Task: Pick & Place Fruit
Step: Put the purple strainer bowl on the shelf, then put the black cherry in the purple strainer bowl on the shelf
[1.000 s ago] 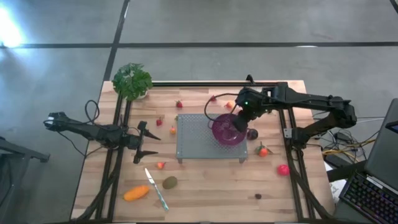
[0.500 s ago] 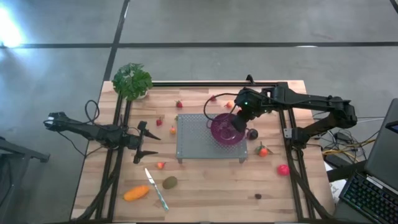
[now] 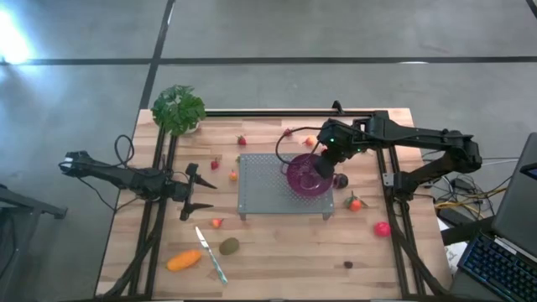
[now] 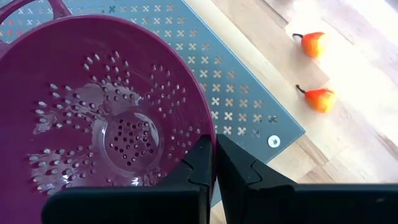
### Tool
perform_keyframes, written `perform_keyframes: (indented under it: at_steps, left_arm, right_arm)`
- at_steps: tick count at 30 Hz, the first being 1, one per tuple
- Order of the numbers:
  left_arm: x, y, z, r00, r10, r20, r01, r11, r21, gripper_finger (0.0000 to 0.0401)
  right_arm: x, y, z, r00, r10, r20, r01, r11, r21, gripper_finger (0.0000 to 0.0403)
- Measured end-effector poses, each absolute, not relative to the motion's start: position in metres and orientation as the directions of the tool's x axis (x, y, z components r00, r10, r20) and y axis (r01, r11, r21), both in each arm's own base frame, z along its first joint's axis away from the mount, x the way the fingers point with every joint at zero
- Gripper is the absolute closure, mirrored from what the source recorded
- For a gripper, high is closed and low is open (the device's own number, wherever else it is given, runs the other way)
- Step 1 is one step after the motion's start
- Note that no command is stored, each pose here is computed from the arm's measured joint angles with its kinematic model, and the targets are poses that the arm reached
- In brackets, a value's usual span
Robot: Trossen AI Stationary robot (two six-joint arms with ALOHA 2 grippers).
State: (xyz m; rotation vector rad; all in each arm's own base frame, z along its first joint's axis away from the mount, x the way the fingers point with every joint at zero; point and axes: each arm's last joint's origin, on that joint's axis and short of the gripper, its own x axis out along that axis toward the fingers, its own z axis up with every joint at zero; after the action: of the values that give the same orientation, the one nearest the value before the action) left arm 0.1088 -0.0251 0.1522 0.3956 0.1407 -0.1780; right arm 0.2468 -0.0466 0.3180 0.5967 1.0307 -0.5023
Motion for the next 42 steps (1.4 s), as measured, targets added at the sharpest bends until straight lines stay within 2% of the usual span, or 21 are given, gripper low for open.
perform_keyframes:
  at_steps: [19, 42]
  left_arm:
    - [0.109, -0.025, 0.152, 0.975, -0.145, -0.171, 0.2, 0.907, 0.37, 0.011]
    - [0.109, -0.025, 0.152, 0.975, -0.145, -0.17, 0.2, 0.907, 0.37, 0.011]
  right_arm:
    - [0.247, -0.047, 0.32, 0.433, -0.134, -0.891, 0.648, 0.733, 0.205, 0.0353]
    - [0.248, -0.048, 0.34, 0.494, -0.145, -0.857, 0.63, 0.739, 0.238, 0.0228]
